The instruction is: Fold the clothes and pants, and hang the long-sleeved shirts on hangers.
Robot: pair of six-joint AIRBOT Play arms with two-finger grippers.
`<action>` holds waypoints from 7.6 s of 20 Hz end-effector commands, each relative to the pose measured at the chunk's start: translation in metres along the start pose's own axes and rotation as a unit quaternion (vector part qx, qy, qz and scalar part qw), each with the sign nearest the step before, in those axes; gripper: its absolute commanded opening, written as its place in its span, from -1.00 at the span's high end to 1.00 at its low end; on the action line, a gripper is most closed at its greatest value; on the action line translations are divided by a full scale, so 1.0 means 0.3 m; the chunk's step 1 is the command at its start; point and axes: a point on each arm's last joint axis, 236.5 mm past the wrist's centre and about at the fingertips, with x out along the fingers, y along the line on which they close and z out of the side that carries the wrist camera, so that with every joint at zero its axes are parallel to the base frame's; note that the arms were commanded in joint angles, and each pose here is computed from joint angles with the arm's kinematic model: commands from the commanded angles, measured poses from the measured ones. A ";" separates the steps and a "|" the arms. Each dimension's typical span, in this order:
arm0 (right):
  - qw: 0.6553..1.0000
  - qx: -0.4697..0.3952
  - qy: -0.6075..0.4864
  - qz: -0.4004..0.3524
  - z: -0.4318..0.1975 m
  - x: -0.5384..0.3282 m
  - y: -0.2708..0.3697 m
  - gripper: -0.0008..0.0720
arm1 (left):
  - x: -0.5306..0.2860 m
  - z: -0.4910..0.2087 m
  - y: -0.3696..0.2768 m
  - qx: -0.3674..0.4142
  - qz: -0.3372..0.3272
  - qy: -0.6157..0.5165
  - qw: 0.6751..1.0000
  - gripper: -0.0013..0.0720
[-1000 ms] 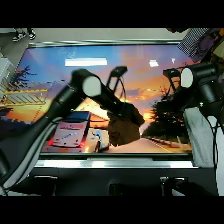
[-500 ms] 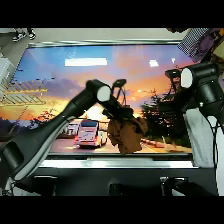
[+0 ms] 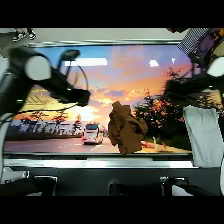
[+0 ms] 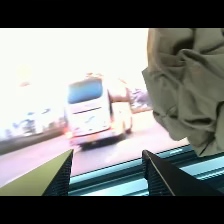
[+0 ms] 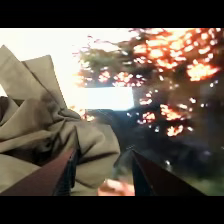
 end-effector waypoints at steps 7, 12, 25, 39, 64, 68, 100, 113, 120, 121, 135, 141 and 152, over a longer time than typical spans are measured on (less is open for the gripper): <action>0.974 0.133 0.068 0.173 -0.257 0.345 -0.173 -0.48 | -0.054 -0.035 0.004 0.011 0.006 -0.003 1.000 -0.45; 0.977 0.106 0.094 0.157 -0.334 0.498 -0.090 -0.47 | -0.029 -0.035 0.006 0.008 0.009 0.008 1.000 -0.52; 0.966 0.097 0.149 0.185 -0.417 0.641 0.035 0.35 | -0.036 -0.038 0.007 -0.057 0.009 0.007 0.998 -0.52; 0.971 0.068 0.112 0.198 -0.371 0.515 0.081 0.89 | 0.328 -0.125 0.155 -0.245 -0.238 -0.061 0.938 -0.52; 0.964 0.091 0.143 0.205 -0.409 0.498 0.098 0.90 | 0.780 -0.377 -0.323 -0.197 -0.324 0.081 0.922 -0.46; 0.965 0.090 0.143 0.203 -0.409 0.499 0.094 0.90 | 0.787 -0.362 -0.373 -0.183 -0.335 0.084 0.920 -0.34; 0.775 -0.180 -0.557 0.238 -0.303 -1.267 0.614 0.90 | -0.933 -0.196 0.289 -0.193 -0.148 -0.553 0.797 0.93; 0.978 0.048 -0.053 0.194 0.089 0.089 0.420 0.90 | 0.193 -0.010 0.432 -0.261 -0.031 -0.148 0.953 0.92; 0.920 0.247 -0.187 0.240 0.473 0.385 0.315 0.90 | 0.564 0.157 0.502 -0.331 -0.063 -0.117 0.934 0.92; 0.911 0.265 -0.198 0.245 0.499 0.397 0.302 0.90 | 0.583 0.174 0.508 -0.342 -0.070 -0.117 0.930 0.92; 0.961 0.194 -0.109 0.165 0.352 0.291 -0.024 -0.40 | 0.629 0.202 0.501 -0.361 -0.087 -0.112 0.922 0.92; 0.981 0.133 0.011 0.138 0.171 0.471 -0.027 -0.57 | 0.631 0.192 0.498 -0.361 -0.086 -0.106 0.923 0.92; 0.987 0.110 0.020 0.119 0.113 0.760 0.166 -0.09 | 0.631 0.192 0.499 -0.361 -0.086 -0.106 0.922 0.92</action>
